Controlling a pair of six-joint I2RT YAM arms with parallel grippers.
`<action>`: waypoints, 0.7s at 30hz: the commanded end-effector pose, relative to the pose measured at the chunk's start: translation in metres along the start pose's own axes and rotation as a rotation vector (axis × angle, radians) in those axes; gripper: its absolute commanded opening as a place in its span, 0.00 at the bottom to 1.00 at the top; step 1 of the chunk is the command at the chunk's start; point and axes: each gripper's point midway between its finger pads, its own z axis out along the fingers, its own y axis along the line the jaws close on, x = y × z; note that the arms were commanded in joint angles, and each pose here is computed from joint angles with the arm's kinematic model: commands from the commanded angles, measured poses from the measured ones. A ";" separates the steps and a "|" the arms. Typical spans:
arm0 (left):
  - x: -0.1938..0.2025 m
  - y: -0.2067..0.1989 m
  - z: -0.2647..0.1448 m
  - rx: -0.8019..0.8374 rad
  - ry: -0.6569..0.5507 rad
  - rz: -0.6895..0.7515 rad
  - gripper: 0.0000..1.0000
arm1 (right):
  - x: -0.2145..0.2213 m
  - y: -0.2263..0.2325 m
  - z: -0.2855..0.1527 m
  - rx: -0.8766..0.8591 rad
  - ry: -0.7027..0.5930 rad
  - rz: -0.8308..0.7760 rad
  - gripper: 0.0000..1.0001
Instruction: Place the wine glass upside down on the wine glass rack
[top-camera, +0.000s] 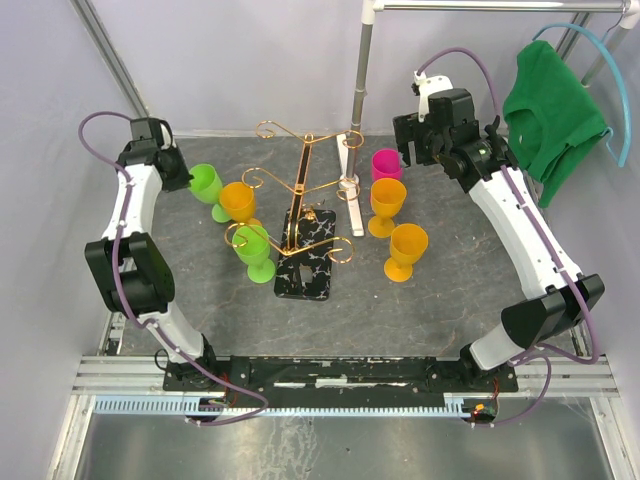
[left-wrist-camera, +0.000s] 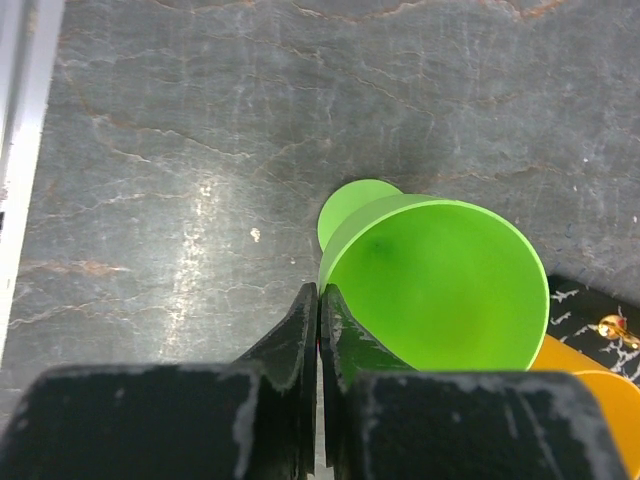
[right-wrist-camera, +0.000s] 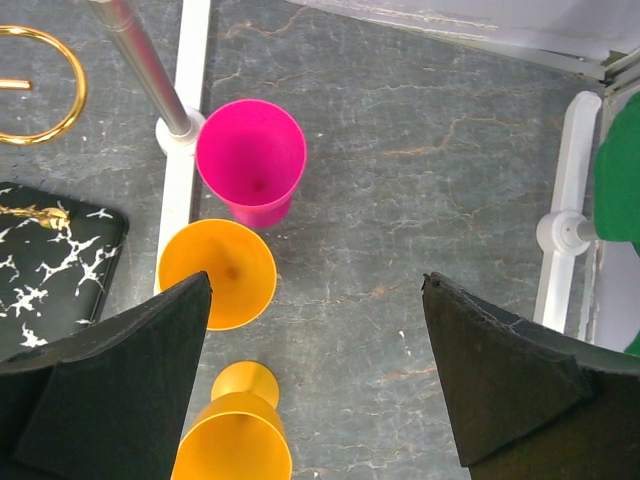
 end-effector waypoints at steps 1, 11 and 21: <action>-0.070 0.010 -0.042 -0.105 -0.210 0.020 0.03 | -0.028 0.012 -0.010 -0.077 -0.098 0.058 0.94; -0.176 -0.012 -0.165 -0.060 -0.693 0.050 0.03 | -0.051 0.081 -0.009 -0.402 -0.093 0.377 0.94; -0.185 -0.085 -0.295 0.158 -1.271 0.153 0.03 | -0.128 0.136 -0.038 -0.790 -0.212 0.683 0.93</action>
